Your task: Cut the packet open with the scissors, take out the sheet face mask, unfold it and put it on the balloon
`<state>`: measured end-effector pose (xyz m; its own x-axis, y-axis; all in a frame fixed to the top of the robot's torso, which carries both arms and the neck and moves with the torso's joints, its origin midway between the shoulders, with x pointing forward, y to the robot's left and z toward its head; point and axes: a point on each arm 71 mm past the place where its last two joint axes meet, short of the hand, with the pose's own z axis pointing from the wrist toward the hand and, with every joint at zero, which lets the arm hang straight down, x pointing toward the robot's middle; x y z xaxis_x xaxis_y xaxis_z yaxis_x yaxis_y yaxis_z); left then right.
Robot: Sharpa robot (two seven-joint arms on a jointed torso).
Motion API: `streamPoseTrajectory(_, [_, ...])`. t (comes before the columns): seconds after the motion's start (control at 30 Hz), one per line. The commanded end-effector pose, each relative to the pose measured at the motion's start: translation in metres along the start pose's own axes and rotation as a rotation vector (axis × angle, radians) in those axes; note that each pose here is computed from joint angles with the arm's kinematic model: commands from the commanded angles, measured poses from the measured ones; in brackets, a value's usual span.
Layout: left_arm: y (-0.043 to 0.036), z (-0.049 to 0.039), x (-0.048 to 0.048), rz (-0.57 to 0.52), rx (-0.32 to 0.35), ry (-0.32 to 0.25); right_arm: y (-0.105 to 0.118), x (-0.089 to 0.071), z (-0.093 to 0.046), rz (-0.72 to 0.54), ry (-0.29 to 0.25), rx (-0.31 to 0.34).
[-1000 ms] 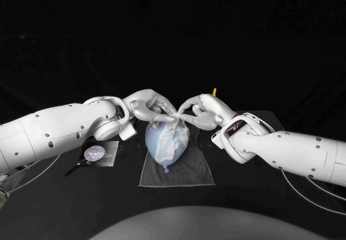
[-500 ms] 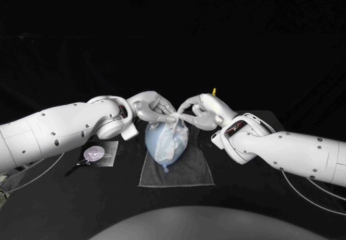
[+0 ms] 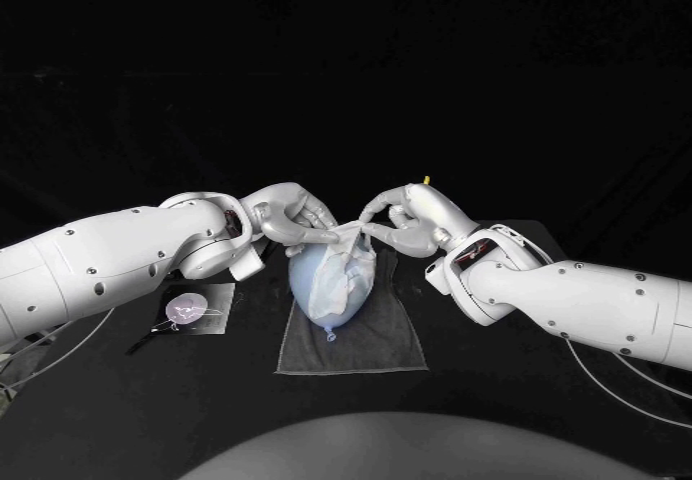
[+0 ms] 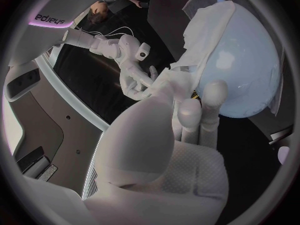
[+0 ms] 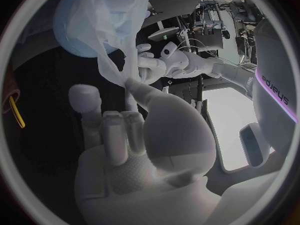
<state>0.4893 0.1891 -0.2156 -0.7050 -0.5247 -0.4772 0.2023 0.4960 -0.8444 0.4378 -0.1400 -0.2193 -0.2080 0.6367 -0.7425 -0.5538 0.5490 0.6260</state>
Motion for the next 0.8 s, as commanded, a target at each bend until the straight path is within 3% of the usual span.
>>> streamPoseTrajectory(0.03, [-0.0001, -0.0017, 0.0001, 0.008, 0.007, 0.014, -0.0016, -0.0036, 0.0003, -0.010, -0.027, -0.002])
streamPoseTrajectory(0.8, [0.0022, -0.0112, -0.0093, -0.008, 0.029, -0.056, -0.0054, -0.0067, -0.0001, -0.010, -0.048, 0.012])
